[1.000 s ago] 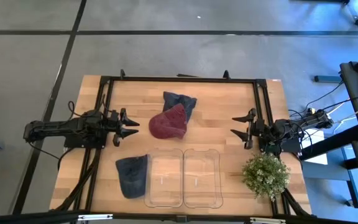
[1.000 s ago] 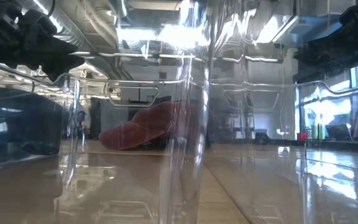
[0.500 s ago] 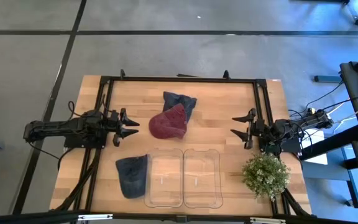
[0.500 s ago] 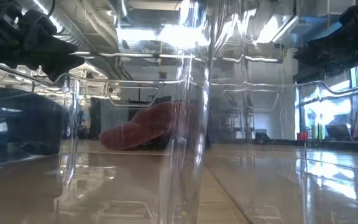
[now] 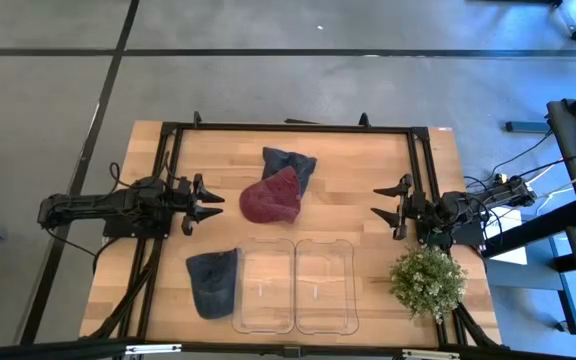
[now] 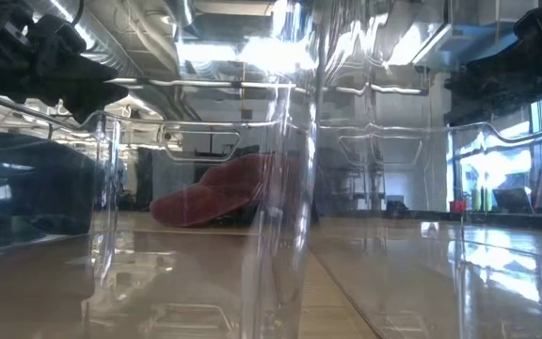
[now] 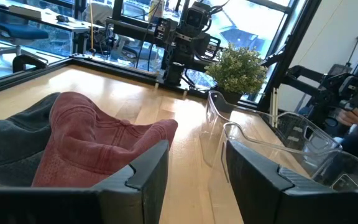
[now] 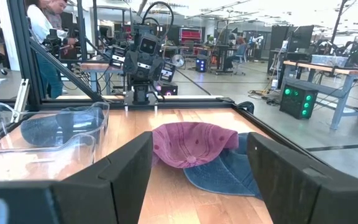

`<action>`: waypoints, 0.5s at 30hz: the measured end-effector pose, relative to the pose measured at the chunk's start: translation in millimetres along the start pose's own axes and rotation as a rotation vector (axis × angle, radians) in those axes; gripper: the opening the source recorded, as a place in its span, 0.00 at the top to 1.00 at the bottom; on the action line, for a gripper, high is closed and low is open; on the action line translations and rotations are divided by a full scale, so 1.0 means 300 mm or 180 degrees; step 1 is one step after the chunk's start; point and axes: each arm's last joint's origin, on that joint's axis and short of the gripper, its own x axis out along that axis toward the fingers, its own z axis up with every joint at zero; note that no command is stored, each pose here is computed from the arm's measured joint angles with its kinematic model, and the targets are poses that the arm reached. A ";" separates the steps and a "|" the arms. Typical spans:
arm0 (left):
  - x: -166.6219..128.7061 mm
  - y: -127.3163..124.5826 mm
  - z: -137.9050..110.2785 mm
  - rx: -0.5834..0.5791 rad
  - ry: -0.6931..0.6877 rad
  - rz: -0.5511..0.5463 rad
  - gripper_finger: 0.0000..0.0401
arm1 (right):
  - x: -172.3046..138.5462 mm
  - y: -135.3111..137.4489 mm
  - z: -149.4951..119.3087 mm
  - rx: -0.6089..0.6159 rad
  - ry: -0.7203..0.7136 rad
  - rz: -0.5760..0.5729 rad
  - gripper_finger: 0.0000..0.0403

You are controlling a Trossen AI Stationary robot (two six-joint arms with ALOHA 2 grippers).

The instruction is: Pick & Place hat

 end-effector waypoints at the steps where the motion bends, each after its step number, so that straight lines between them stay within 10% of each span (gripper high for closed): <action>1: 0.000 0.000 0.000 0.0000 0.0000 0.0002 0.61 | 0.000 -0.001 0.000 0.0003 0.0004 -0.0030 0.36; 5: 0.000 0.000 0.000 0.0000 -0.0001 0.0000 0.61 | 0.001 -0.013 -0.003 0.0073 0.0057 -0.0472 0.36; 15: 0.000 -0.003 0.010 0.0010 -0.0100 -0.0031 0.61 | -0.006 -0.037 0.012 0.1804 -0.0353 -0.1227 0.36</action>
